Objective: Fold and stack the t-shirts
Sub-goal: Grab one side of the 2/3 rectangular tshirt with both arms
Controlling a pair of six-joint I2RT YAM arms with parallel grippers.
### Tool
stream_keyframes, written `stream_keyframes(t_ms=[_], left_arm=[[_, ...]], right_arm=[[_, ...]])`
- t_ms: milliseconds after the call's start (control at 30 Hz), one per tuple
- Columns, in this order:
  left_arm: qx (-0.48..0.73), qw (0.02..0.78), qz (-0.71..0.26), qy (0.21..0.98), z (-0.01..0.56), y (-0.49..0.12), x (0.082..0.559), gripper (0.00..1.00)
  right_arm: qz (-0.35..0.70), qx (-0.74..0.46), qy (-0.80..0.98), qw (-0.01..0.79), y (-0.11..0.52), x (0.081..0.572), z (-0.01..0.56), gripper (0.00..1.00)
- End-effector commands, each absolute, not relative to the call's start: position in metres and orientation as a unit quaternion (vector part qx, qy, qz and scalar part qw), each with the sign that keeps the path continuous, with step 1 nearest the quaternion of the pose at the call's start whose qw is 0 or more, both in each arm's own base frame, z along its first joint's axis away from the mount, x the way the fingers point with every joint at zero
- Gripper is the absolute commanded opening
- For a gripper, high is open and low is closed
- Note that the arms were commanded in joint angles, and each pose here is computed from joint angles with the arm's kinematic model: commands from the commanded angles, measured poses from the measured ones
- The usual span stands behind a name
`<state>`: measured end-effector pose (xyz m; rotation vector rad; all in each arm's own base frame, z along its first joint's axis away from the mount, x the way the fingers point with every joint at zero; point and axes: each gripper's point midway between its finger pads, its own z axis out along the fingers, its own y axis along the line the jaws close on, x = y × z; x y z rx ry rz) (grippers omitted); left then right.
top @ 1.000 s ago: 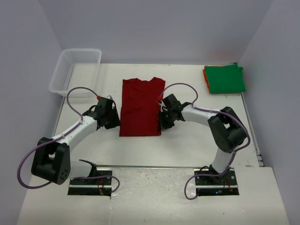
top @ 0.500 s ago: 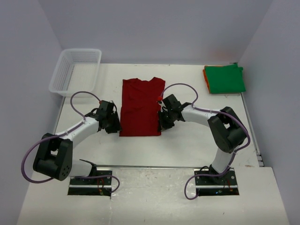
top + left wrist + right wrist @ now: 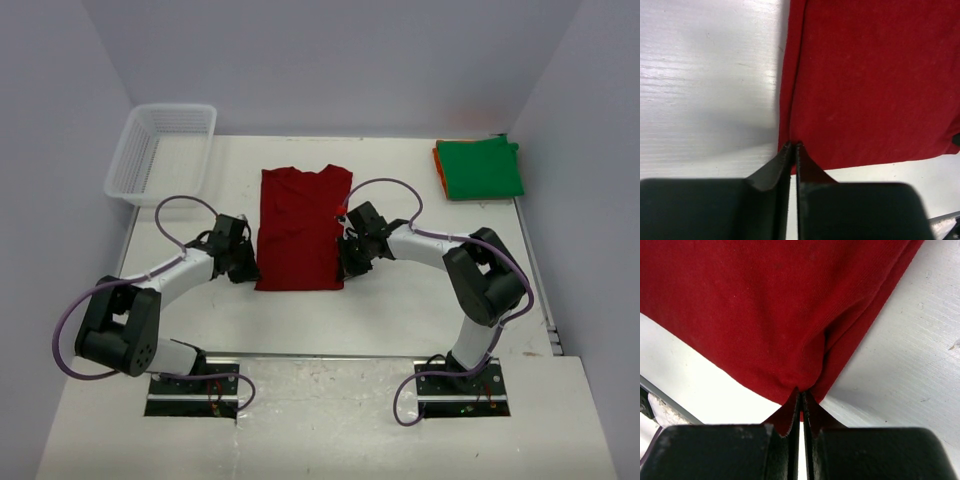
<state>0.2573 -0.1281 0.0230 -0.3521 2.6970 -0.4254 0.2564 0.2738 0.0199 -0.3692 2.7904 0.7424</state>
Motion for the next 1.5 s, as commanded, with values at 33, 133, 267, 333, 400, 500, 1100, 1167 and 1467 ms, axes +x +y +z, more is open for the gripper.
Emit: stream_keyframes(t_ms=[33,133,267,333,400,500,1100,1167,1467], left_arm=[[-0.12,0.204,-0.175,0.956,0.027,-0.135,0.26,0.0],[-0.123,0.206,-0.178,0.954,0.029,-0.134,0.257,0.0],[-0.131,0.211,-0.18,0.952,0.039,-0.13,0.247,0.0],[-0.131,0.227,-0.185,0.947,0.05,-0.129,0.244,0.0],[-0.133,0.226,-0.179,0.948,0.055,-0.125,0.237,0.0],[-0.129,0.237,-0.187,0.945,0.068,-0.123,0.23,0.0],[-0.119,0.233,-0.263,0.929,0.096,-0.135,0.182,0.0],[-0.118,0.234,-0.269,0.927,0.101,-0.136,0.179,0.0],[-0.105,0.259,-0.307,0.91,0.127,-0.143,0.163,0.0]], right_arm=[[0.26,-0.134,0.946,0.139,0.276,0.263,0.031,0.0],[0.258,-0.132,0.947,0.14,0.275,0.262,0.031,0.0],[0.239,-0.124,0.951,0.149,0.268,0.262,0.035,0.0],[0.219,-0.123,0.953,0.168,0.261,0.261,0.04,0.0],[0.208,-0.123,0.955,0.173,0.257,0.257,0.043,0.0],[0.207,-0.125,0.953,0.18,0.254,0.249,0.05,0.0],[0.223,-0.136,0.946,0.193,0.238,0.222,0.081,0.0],[0.225,-0.142,0.945,0.19,0.238,0.215,0.083,0.0],[0.239,-0.149,0.935,0.216,0.235,0.181,0.111,0.0]])
